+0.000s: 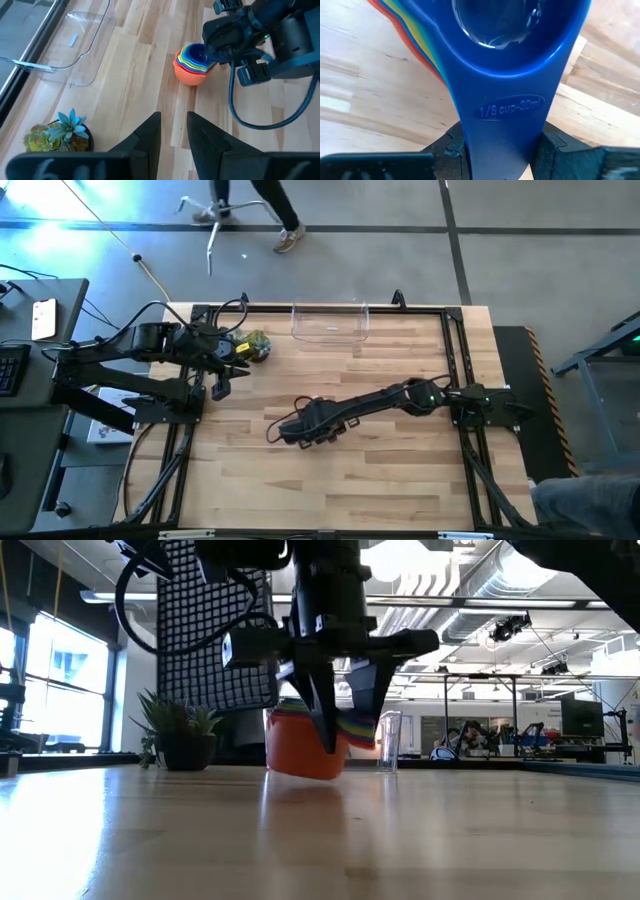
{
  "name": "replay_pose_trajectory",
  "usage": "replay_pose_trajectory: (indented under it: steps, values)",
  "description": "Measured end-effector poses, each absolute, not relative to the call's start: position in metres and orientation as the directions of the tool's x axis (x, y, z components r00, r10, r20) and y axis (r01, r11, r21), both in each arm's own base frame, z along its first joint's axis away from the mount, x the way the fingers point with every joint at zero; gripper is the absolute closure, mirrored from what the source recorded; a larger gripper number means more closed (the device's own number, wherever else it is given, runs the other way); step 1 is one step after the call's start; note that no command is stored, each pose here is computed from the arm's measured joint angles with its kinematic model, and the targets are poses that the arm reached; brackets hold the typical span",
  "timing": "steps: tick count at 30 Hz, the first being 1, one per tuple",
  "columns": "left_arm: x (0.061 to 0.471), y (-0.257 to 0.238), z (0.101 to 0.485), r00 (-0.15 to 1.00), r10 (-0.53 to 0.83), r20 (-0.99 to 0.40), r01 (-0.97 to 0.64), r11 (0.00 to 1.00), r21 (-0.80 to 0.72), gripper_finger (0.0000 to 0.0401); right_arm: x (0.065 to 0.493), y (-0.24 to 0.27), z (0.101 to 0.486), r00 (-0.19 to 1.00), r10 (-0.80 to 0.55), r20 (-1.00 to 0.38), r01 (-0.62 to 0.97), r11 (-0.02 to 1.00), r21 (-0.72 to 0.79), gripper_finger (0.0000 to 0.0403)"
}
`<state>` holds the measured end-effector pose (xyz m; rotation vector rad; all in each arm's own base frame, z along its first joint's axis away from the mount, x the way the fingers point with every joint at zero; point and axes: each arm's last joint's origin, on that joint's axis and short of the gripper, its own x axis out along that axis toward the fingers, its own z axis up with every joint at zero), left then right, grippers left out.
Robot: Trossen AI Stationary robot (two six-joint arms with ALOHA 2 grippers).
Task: Nest measuring cups in basket
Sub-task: Put the stacked measuring cups into the transparent bin
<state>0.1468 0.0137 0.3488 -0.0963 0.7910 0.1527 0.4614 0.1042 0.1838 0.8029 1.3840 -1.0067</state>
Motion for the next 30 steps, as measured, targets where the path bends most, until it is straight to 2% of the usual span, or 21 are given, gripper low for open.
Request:
replay_pose_trajectory:
  steps: [6, 20, 30]
  values:
    - [0.147, 0.014, 0.349, 0.694, 0.1, -0.713, -0.172, 0.985, -0.029, 0.0316, 0.462, 0.092, 0.199, -0.05, -0.134, -0.99, 0.919, 0.383, -0.098, 0.0286]
    - [0.147, 0.014, 0.349, 0.694, 0.105, -0.712, -0.176, 0.984, -0.027, 0.0316, 0.462, 0.028, 0.227, -0.022, -0.159, -0.987, 0.857, 0.505, -0.101, 0.0286]
    - [0.146, 0.017, 0.349, 0.676, 0.219, -0.703, -0.256, 0.965, 0.054, 0.0316, 0.453, -0.03, 0.255, 0.012, -0.229, -0.973, 0.803, 0.582, -0.127, 0.0286]
